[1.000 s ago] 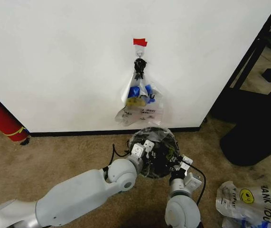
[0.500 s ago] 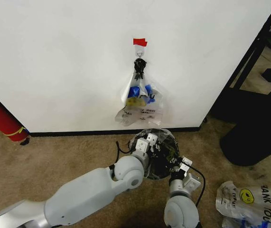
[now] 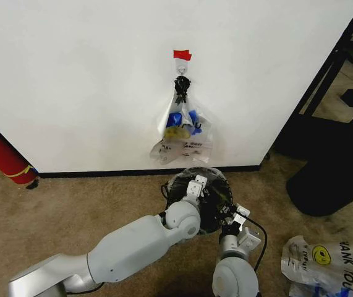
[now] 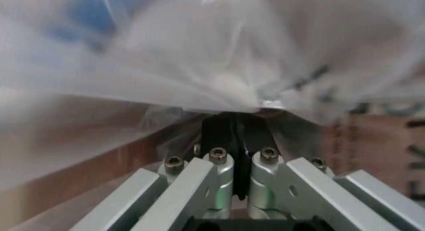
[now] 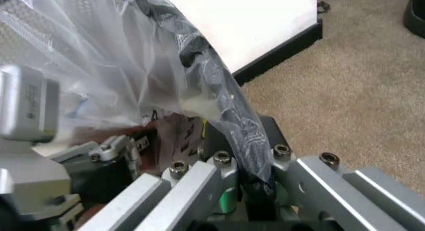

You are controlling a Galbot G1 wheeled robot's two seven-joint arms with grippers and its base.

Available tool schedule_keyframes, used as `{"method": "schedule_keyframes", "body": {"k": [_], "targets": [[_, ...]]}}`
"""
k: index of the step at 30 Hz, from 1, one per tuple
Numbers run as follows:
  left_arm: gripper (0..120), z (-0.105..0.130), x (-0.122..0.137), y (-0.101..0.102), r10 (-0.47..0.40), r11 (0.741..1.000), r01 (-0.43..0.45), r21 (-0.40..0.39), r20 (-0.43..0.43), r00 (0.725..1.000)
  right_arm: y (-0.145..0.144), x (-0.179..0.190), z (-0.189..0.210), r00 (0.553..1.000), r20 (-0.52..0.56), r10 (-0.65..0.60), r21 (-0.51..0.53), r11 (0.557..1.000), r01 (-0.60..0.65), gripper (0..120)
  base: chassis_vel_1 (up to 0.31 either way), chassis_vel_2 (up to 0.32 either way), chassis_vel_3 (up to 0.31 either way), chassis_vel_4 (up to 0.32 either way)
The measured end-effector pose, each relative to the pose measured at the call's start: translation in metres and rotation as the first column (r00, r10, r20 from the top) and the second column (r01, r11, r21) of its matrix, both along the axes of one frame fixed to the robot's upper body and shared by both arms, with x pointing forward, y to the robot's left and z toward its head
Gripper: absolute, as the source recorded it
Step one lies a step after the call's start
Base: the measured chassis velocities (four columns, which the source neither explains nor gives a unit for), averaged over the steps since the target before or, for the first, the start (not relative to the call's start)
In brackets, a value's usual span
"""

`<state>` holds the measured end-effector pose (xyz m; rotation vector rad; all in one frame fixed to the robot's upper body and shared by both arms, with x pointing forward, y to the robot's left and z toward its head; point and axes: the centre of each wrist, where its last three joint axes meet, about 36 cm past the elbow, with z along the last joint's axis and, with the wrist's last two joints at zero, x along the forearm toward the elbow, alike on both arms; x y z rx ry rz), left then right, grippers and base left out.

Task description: Pick up the garbage bag from the wall and place it over the trash bin.

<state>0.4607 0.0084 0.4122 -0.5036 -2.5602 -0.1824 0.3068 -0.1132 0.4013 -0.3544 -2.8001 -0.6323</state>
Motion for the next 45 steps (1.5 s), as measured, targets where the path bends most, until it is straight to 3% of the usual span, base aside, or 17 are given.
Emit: {"method": "schedule_keyframes", "body": {"k": [16,21,32,36,38,41,43,44,45], "targets": [[0,-0.028,0.012,-0.008,0.001,0.998,0.000,0.069,-0.022,1.000,0.003,-0.005,0.003,1.000,0.001,0.011,0.007,1.000,-0.011,0,0.000,0.000,0.000,0.000],[0,-0.033,0.010,-0.012,-0.023,0.995,0.026,0.098,-0.037,0.999,0.004,-0.009,0.000,0.999,0.021,0.036,-0.038,0.999,-0.035,0,0.000,0.000,0.000,0.000],[0,-0.033,0.014,-0.007,-0.027,0.993,0.031,0.113,-0.032,0.999,0.001,-0.007,0.000,1.000,0.008,0.026,-0.013,1.000,-0.026,0,0.000,0.000,0.000,0.000],[0,-0.015,0.002,0.003,-0.062,0.997,0.062,0.044,-0.001,0.998,-0.004,-0.002,-0.002,1.000,-0.016,0.017,0.013,1.000,-0.016,0,0.000,0.000,0.000,0.000],[0,-0.002,-0.006,0.007,-0.081,0.996,0.081,-0.029,0.027,0.996,-0.006,0.001,-0.002,0.999,-0.029,0.016,0.027,1.000,-0.015,0,0.000,0.000,0.000,0.000],[0,0.037,-0.020,0.014,-0.110,0.979,0.115,-0.167,0.040,0.993,-0.008,0.007,-0.004,0.999,-0.044,0.023,0.027,0.999,-0.022,0,0.000,0.000,0.000,0.000],[0,0.064,-0.032,0.031,-0.163,0.958,0.177,-0.227,0.081,0.983,-0.011,0.011,-0.001,0.997,-0.064,0.036,0.034,0.999,-0.034,0,0.000,0.000,0.000,0.000],[0,0.064,-0.032,0.031,-0.163,0.958,0.177,-0.227,0.081,0.983,-0.011,0.011,-0.001,0.997,-0.064,0.036,0.034,0.999,-0.034,0,0.000,0.000,0.000,0.000],[0,0.076,-0.040,0.044,-0.186,0.947,0.207,-0.247,0.105,0.977,-0.013,0.014,0.001,0.995,-0.085,0.046,0.044,0.998,-0.042,0,0.000,0.000,0.000,0.000]]}}
